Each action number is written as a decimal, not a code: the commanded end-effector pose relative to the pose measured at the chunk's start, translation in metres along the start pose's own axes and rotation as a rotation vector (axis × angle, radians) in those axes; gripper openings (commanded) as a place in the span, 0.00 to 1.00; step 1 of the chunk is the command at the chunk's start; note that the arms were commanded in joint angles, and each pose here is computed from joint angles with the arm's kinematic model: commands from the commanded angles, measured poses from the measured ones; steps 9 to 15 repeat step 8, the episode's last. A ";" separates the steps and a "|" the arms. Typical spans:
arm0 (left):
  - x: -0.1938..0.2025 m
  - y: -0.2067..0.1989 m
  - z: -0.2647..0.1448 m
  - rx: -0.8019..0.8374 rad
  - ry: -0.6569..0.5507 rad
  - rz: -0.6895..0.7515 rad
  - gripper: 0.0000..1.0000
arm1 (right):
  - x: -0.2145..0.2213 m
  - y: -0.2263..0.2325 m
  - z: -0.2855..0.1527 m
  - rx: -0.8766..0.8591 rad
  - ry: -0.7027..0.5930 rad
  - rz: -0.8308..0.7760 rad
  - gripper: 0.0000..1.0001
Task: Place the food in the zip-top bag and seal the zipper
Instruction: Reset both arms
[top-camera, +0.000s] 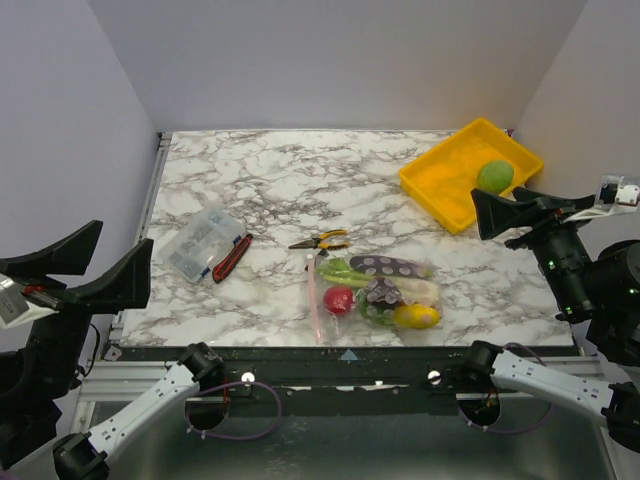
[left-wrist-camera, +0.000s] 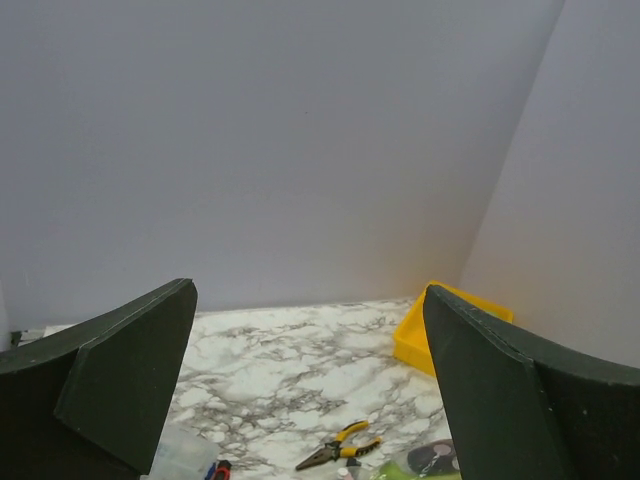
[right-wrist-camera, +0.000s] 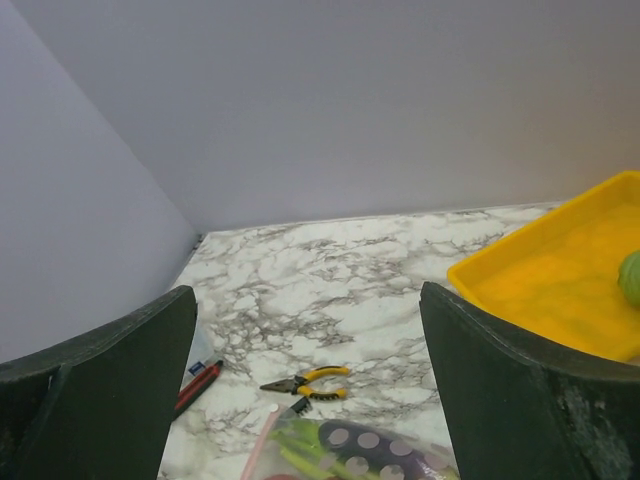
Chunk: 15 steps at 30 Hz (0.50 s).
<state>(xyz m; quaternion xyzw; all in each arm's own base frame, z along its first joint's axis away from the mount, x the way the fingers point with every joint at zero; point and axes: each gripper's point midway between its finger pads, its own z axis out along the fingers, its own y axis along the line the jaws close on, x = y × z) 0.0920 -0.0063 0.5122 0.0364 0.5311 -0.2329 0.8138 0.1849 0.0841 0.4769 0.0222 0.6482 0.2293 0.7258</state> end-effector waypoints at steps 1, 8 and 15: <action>0.001 0.009 -0.002 -0.051 0.003 0.003 0.99 | -0.011 -0.010 -0.001 0.054 -0.040 0.033 0.96; 0.012 0.003 0.009 -0.036 0.026 0.015 0.99 | -0.004 -0.028 0.007 0.191 -0.062 0.022 1.00; 0.012 0.003 0.009 -0.036 0.026 0.015 0.99 | -0.004 -0.028 0.007 0.191 -0.062 0.022 1.00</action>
